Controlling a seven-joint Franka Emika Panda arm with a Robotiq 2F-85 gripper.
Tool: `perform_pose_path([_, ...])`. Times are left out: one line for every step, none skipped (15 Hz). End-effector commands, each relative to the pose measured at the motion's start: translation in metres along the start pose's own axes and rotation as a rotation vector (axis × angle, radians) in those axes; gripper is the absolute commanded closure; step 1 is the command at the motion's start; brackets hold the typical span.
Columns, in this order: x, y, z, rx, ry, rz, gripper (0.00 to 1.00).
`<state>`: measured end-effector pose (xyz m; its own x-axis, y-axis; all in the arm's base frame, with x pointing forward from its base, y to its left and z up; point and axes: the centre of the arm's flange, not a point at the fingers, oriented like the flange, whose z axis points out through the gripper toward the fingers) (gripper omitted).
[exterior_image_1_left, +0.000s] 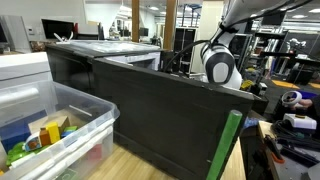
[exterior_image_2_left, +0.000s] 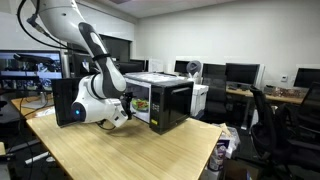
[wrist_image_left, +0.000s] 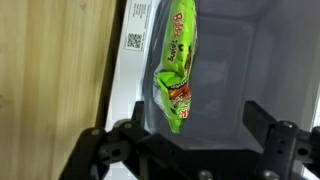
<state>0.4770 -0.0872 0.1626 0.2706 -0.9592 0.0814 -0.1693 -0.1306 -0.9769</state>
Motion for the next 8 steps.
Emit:
perform_pose_path([-0.015,0.002,0.016,0.035,0.009,-0.018,0.0])
perform_pose_path([-0.017,0.003,0.018,0.038,0.004,-0.017,0.0])
perform_pose_path([-0.019,0.002,0.02,0.042,-0.001,-0.014,0.0])
perform_pose_path([-0.022,0.003,0.023,0.042,-0.007,-0.014,0.0])
perform_pose_path([-0.025,0.004,0.024,0.042,-0.011,-0.012,0.0])
perform_pose_path([-0.028,0.005,0.027,0.043,-0.019,-0.011,0.0])
perform_pose_path([-0.031,0.006,0.029,0.043,-0.024,-0.009,0.0])
perform_pose_path([-0.033,0.008,0.031,0.043,-0.03,-0.008,0.0])
